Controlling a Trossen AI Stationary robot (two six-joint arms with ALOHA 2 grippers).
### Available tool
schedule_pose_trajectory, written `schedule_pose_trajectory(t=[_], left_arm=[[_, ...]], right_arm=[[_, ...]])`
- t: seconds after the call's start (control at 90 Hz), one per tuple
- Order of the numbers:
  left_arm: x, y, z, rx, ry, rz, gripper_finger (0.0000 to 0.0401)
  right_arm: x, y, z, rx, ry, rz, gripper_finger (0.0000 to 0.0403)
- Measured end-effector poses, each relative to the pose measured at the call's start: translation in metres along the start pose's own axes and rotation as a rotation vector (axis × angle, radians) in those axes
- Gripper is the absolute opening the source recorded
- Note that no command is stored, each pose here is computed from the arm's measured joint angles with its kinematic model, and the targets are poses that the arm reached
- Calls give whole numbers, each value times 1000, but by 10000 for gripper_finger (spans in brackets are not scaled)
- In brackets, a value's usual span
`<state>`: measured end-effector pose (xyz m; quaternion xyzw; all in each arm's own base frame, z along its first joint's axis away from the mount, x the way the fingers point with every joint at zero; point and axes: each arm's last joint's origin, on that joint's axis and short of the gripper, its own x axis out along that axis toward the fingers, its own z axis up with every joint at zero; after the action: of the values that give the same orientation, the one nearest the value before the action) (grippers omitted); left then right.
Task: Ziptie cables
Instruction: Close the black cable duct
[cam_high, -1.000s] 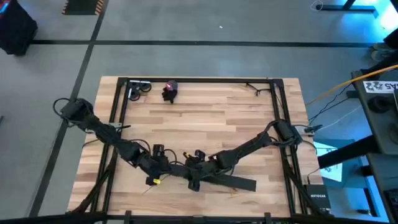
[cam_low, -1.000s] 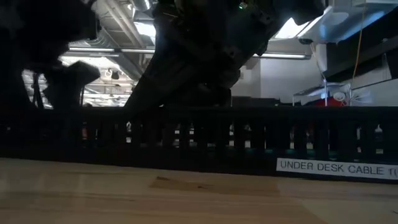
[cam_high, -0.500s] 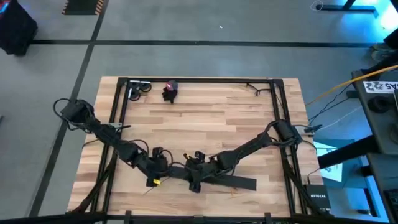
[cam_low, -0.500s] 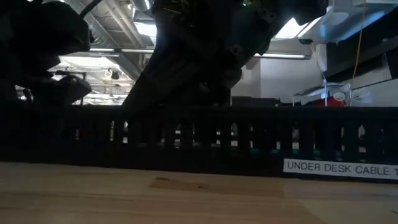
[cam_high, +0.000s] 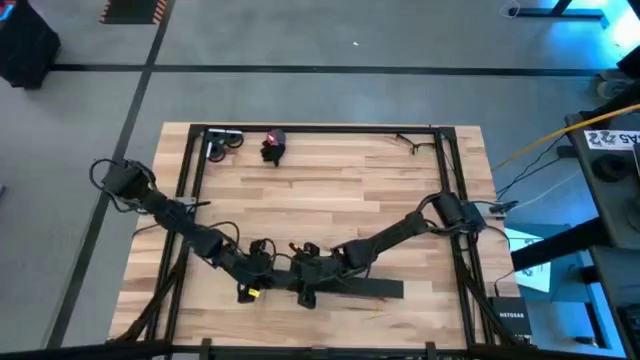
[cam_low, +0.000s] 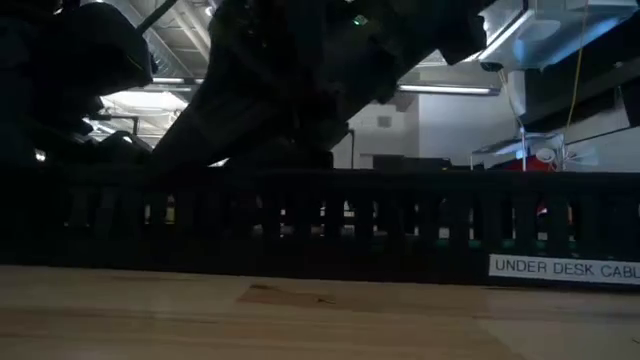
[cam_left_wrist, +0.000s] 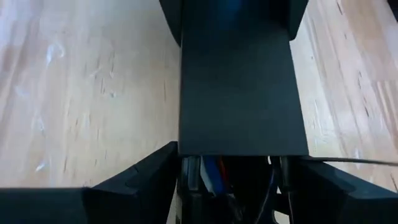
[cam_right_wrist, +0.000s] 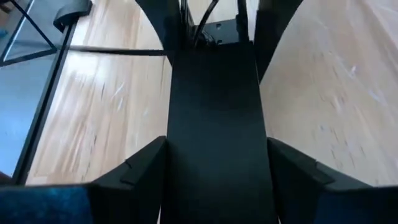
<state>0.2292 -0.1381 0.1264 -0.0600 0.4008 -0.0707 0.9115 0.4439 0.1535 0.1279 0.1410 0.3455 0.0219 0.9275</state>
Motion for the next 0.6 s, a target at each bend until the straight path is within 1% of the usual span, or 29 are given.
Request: schedule_pose_trajectory(t=[0.156, 0.311, 0.378, 0.422, 0.522, 0.6], left_arm=[[1, 0, 1, 20, -1, 0, 242], [1, 2, 4, 13, 10, -5, 266], [0, 3, 8, 14, 69, -14, 275], [-4, 3, 12, 4, 124, -1, 278], [-19, 1, 21, -29, 235, 46, 281], [-34, -3, 28, -32, 281, 59, 282]], right_arm=[[3, -2, 2, 1, 0, -2, 223], [1, -3, 1, -10, 44, -11, 223], [1, -3, 0, -11, 59, -13, 223], [1, -2, -1, -10, 67, -16, 223], [0, -2, -1, -7, 72, -25, 223], [0, -3, -1, -8, 76, -26, 223]])
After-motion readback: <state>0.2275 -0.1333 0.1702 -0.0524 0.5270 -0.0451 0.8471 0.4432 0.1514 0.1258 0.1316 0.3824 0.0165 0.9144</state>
